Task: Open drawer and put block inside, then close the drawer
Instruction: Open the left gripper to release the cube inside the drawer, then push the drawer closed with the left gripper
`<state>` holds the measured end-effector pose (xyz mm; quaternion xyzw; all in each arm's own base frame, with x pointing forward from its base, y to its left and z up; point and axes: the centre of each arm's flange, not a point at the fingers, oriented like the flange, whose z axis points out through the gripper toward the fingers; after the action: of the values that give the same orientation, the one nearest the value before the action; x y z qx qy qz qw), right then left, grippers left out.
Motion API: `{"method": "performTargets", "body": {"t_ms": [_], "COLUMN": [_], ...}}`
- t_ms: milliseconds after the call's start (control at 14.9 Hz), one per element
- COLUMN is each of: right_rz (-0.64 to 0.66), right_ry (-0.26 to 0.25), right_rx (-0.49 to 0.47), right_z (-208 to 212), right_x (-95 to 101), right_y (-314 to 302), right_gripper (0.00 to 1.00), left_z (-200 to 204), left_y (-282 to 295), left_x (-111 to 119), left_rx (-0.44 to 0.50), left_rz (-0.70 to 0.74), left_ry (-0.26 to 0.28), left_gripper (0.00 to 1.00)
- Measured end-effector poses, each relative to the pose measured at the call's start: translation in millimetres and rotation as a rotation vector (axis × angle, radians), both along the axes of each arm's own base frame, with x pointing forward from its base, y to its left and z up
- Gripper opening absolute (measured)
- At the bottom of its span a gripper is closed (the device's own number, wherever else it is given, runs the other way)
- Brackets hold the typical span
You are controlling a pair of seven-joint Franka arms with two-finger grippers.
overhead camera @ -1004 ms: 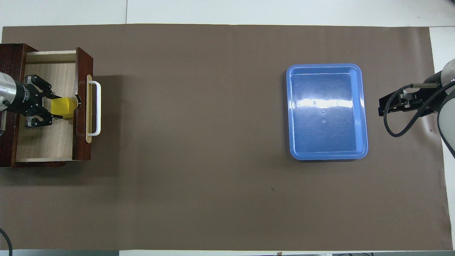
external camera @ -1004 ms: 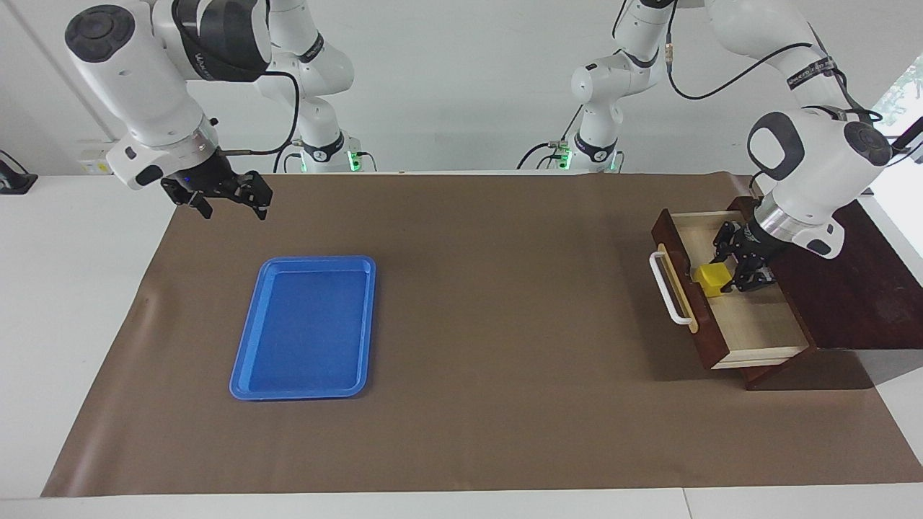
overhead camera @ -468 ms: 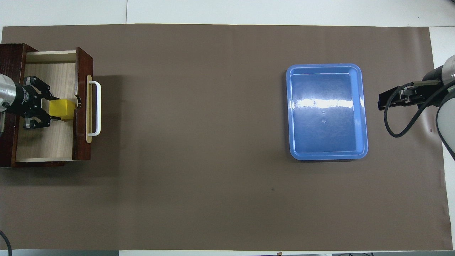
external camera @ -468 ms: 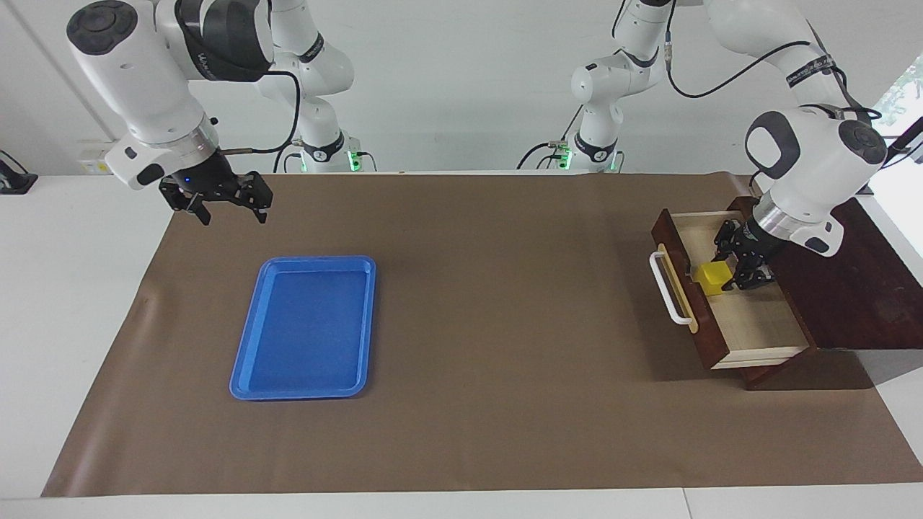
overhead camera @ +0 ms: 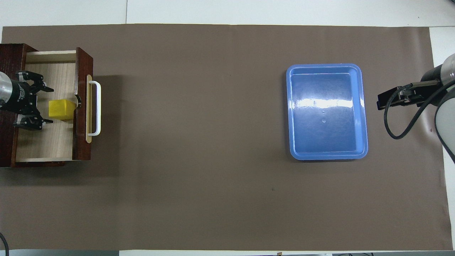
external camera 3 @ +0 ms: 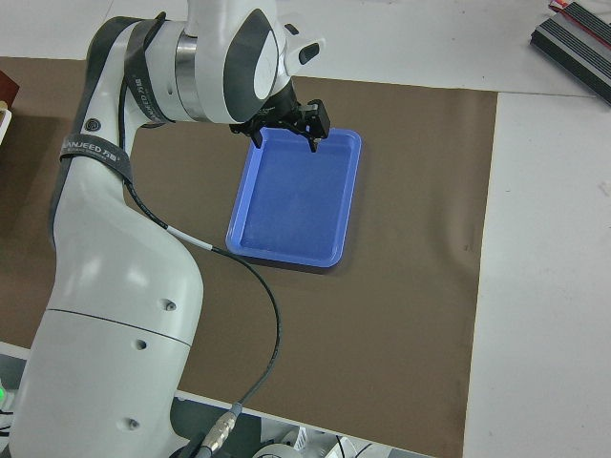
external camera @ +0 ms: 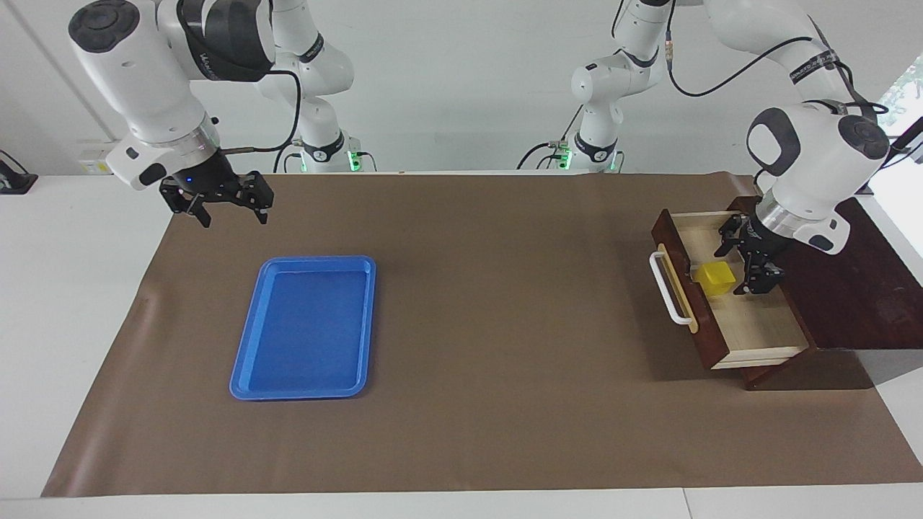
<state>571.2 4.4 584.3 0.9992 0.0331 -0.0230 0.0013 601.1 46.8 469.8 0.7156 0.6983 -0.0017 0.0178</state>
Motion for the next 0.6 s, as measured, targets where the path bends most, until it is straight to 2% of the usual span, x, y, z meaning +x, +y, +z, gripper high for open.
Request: {"method": "performTargets", "body": {"t_ms": [134, 268, 468, 602], "right_rz": [0.009, 0.011, 0.016, 0.022], "right_ry": [0.000, 0.001, 0.002, 0.003], "right_rx": [0.000, 0.000, 0.001, 0.001], "right_z": [0, 0, -1, -1], "right_x": [0.0, -0.1, -0.2, -0.3], "right_y": [1, 2, 5, 9], "right_gripper": [1.00, 1.00, 1.00, 1.00], "left_z": [25, 38, 37, 23], "left_y": [-15, -55, -119, -150], "left_x": [5, 8, 5, 3], "left_rx": [-0.001, -0.004, -0.008, 0.041], "left_rz": [-0.009, 0.014, 0.044, 0.034], "left_ry": [-0.019, -0.034, -0.027, -0.012], "left_gripper": [1.00, 1.00, 1.00, 1.00]}}
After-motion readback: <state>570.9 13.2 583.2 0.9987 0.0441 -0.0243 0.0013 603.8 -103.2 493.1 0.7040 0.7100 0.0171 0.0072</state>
